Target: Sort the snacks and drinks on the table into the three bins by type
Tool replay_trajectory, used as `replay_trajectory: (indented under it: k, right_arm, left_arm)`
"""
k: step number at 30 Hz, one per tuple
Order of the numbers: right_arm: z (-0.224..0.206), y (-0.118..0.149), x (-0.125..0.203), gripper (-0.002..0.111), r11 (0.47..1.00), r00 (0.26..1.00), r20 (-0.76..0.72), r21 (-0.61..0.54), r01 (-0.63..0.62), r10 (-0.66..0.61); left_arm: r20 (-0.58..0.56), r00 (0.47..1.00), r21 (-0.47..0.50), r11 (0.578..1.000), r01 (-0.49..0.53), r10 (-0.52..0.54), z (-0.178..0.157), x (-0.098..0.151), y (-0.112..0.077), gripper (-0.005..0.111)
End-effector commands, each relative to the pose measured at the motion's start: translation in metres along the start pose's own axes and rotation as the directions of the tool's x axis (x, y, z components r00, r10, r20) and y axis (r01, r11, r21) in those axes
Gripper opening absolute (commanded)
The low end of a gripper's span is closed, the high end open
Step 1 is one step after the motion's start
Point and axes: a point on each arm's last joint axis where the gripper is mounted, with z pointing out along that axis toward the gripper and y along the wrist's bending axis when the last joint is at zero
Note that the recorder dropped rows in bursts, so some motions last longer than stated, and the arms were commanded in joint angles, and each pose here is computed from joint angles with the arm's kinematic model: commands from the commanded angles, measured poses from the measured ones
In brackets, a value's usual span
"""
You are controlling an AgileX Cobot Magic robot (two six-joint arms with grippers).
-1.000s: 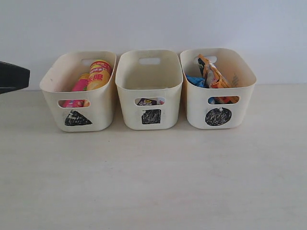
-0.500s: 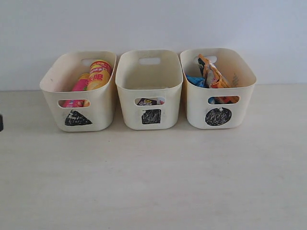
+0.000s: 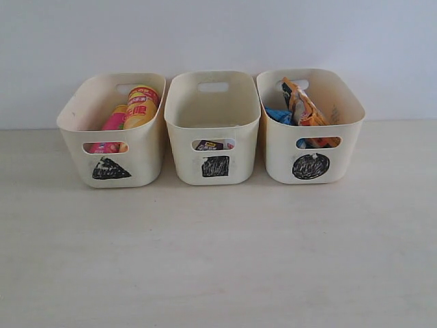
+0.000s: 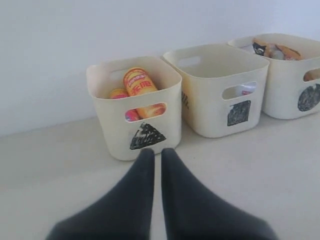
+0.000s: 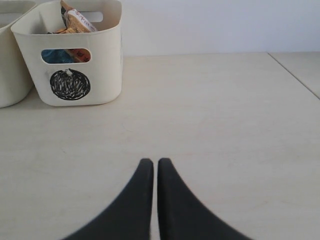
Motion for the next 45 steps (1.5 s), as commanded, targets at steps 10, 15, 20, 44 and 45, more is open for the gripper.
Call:
replay_trajectory:
  k: [10, 15, 20, 44, 45]
  right_arm:
    - [0.000, 0.000, 0.000, 0.000, 1.000, 1.000, 0.010, 0.005, 0.000, 0.000]
    - [0.000, 0.000, 0.000, 0.000, 1.000, 1.000, 0.010, 0.005, 0.000, 0.000]
    - [0.000, 0.000, 0.000, 0.000, 1.000, 1.000, 0.010, 0.005, 0.000, 0.000]
    - [0.000, 0.000, 0.000, 0.000, 1.000, 1.000, 0.010, 0.005, 0.000, 0.000]
    - [0.000, 0.000, 0.000, 0.000, 1.000, 1.000, 0.010, 0.005, 0.000, 0.000]
  left_arm:
    - [-0.017, 0.999, -0.137, 0.990, 0.044, -0.047, -0.014, 0.018, 0.007, 0.004]
    - [-0.032, 0.997, -0.177, 0.982, 0.068, -0.074, -0.014, 0.031, 0.008, 0.004]
    - [-0.053, 0.994, -0.188, 0.979, 0.081, -0.092, -0.014, 0.034, 0.008, 0.004]
    - [-0.095, 0.989, -0.186, 0.978, 0.090, -0.109, -0.015, 0.038, 0.007, 0.004]
    - [-0.097, 0.989, -0.186, 0.978, 0.090, -0.110, -0.015, 0.038, 0.007, 0.004]
